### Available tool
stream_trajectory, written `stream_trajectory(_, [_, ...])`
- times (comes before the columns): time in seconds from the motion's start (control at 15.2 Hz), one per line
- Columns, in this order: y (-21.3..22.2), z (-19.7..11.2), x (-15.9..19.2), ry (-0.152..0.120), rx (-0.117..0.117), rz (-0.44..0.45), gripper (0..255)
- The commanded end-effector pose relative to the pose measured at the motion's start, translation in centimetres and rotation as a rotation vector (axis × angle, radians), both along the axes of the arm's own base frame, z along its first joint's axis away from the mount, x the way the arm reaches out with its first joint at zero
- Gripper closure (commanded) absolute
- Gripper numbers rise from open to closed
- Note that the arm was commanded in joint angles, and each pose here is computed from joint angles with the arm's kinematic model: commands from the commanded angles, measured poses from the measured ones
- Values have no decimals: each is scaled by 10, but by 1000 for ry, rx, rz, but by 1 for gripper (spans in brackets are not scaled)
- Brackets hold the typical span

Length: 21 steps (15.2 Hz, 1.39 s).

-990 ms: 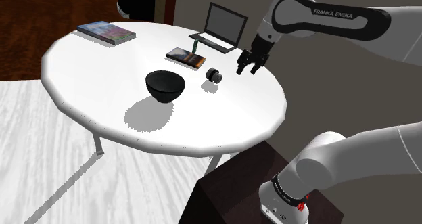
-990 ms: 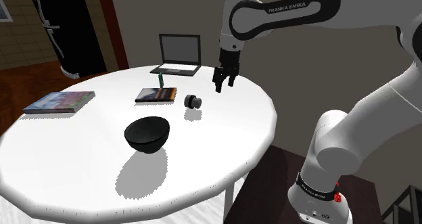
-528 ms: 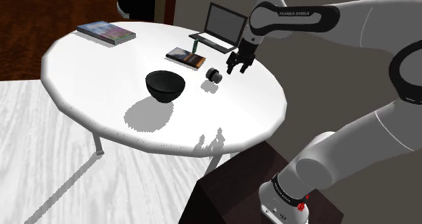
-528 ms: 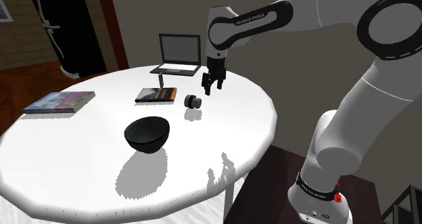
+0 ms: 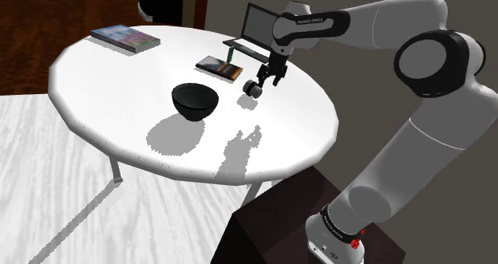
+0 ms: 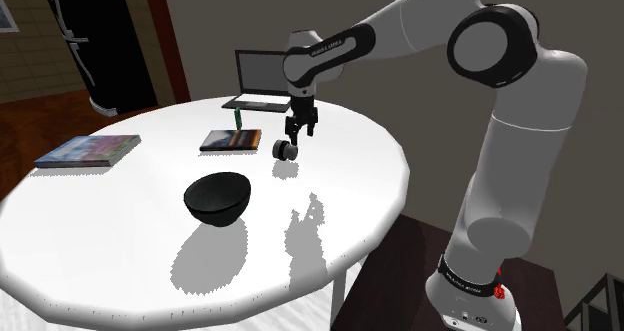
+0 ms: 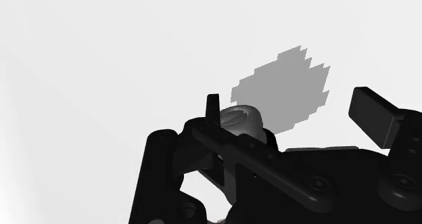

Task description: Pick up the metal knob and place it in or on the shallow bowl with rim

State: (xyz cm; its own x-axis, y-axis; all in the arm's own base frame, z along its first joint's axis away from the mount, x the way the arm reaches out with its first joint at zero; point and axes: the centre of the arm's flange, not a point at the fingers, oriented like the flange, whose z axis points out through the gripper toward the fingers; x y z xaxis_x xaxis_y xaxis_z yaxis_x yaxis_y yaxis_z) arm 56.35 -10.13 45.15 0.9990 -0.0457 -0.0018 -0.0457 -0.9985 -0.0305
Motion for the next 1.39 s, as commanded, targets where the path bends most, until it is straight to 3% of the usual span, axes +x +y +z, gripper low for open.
stream_trajectory(0.0, [-8, -15, 26, 10, -6, 8, 0])
stream_trajectory(0.26, [-23, -42, 68, 29, -16, 22, 0])
stream_trajectory(0.79, [-22, -82, 66, 29, -16, 22, 0])
stream_trajectory(1.25, [-22, -82, 66, 29, -16, 22, 0])
stream_trajectory(1.32, [-22, -82, 66, 29, -16, 22, 255])
